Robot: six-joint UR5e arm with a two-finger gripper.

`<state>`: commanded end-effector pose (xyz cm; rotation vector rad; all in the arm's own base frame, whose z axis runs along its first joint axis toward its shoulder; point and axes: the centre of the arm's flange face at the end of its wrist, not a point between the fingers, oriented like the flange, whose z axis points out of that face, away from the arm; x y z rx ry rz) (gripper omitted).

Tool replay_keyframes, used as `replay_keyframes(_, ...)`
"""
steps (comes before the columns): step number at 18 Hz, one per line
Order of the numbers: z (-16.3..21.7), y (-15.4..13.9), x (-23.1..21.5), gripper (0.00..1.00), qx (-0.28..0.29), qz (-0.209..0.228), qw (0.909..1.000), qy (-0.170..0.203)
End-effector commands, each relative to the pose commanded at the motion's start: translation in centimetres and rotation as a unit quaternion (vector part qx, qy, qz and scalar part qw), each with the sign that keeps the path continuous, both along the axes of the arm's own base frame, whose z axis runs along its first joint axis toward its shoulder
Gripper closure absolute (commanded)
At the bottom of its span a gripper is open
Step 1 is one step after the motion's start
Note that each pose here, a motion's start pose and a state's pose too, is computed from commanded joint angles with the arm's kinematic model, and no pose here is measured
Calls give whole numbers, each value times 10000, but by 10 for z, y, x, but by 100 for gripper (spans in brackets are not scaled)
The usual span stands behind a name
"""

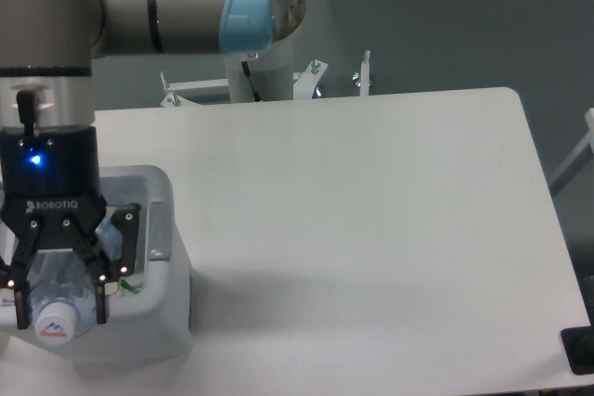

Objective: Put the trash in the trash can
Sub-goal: 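Lower the bottle into the bin and open the gripper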

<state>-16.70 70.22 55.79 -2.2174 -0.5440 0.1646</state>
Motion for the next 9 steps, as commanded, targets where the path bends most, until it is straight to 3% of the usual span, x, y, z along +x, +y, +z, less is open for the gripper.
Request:
replay_keyframes(5,6,-19,-4,0,-83,-6,9999,131)
replay_keyframes(9,5,-55,-92,0,-188,640,9975,223)
